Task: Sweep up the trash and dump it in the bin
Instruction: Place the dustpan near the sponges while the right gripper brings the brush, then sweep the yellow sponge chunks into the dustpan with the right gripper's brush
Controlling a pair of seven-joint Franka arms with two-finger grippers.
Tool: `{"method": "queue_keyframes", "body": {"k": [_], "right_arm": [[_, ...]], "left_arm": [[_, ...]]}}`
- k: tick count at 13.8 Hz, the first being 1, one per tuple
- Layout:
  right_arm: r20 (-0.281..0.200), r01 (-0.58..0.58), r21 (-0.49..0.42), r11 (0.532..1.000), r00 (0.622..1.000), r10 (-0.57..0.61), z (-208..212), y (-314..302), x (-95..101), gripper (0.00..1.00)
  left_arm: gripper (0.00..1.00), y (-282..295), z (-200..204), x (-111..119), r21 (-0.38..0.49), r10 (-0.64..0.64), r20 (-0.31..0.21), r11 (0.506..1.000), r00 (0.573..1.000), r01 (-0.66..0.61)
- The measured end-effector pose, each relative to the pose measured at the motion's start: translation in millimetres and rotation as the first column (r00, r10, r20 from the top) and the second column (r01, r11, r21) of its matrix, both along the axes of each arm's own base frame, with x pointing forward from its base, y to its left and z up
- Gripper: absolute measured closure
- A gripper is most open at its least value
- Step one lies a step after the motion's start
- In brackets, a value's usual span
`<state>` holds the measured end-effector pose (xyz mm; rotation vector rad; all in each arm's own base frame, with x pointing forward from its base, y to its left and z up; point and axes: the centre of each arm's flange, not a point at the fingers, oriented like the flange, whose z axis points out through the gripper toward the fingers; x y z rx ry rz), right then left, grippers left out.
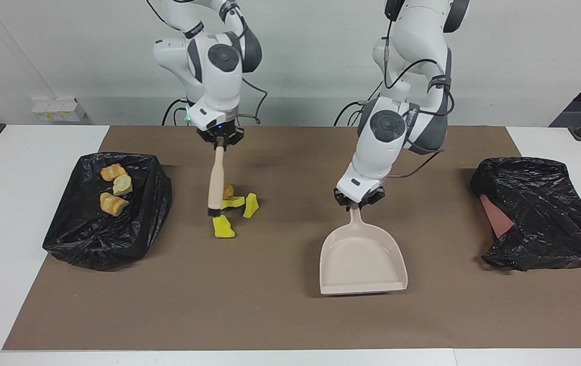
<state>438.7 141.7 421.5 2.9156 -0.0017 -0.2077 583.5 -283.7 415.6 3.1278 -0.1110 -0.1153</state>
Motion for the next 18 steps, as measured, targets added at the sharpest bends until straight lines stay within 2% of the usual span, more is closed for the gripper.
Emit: {"method": "queue_keyframes", "body": {"k": [2, 5, 7, 9, 12, 14, 18], "right_arm": [[-0.037, -0.021, -0.034, 0.999, 0.999, 0.020, -16.2, -28.5, 1.4, 0.74], [-0.095, -0.084, -0.059, 0.995, 0.992, 0.078, -46.4, -25.7, -8.1, 0.74], [-0.120, -0.114, -0.051, 0.992, 0.987, 0.107, -57.4, -19.5, -10.8, 0.74], [-0.139, -0.114, -0.002, 0.993, 0.984, 0.113, -64.2, -7.7, -13.5, 0.74], [-0.141, -0.122, 0.079, 0.989, 0.981, 0.132, -69.8, 25.7, -20.9, 0.74], [-0.137, -0.118, 0.131, 0.984, 0.981, 0.136, -71.7, 44.8, -25.2, 0.74], [-0.130, -0.087, 0.226, 0.970, 0.984, 0.119, -71.1, 74.6, -26.4, 0.74]], "left_arm": [[0.69, 32.2, 6.7, -7.6, -0.007, -0.077, -0.027, 0.997, 0.997, 0.076], [0.69, 69.3, 0.7, -47.3, -0.022, -0.191, -0.075, 0.981, 0.979, 0.190], [0.69, 76.7, -8.9, -68.9, -0.028, -0.243, -0.083, 0.970, 0.966, 0.242], [0.69, 81.0, -19.4, -84.4, -0.038, -0.277, -0.077, 0.961, 0.958, 0.274], [0.69, 80.9, -26.2, -91.9, -0.050, -0.345, -0.062, 0.938, 0.936, 0.343], [0.69, 79.6, -30.3, -93.5, -0.069, -0.468, -0.056, 0.883, 0.882, 0.464], [0.69, 74.5, -39.2, -91.5, -0.098, -0.684, -0.024, 0.727, 0.729, 0.679]]}}
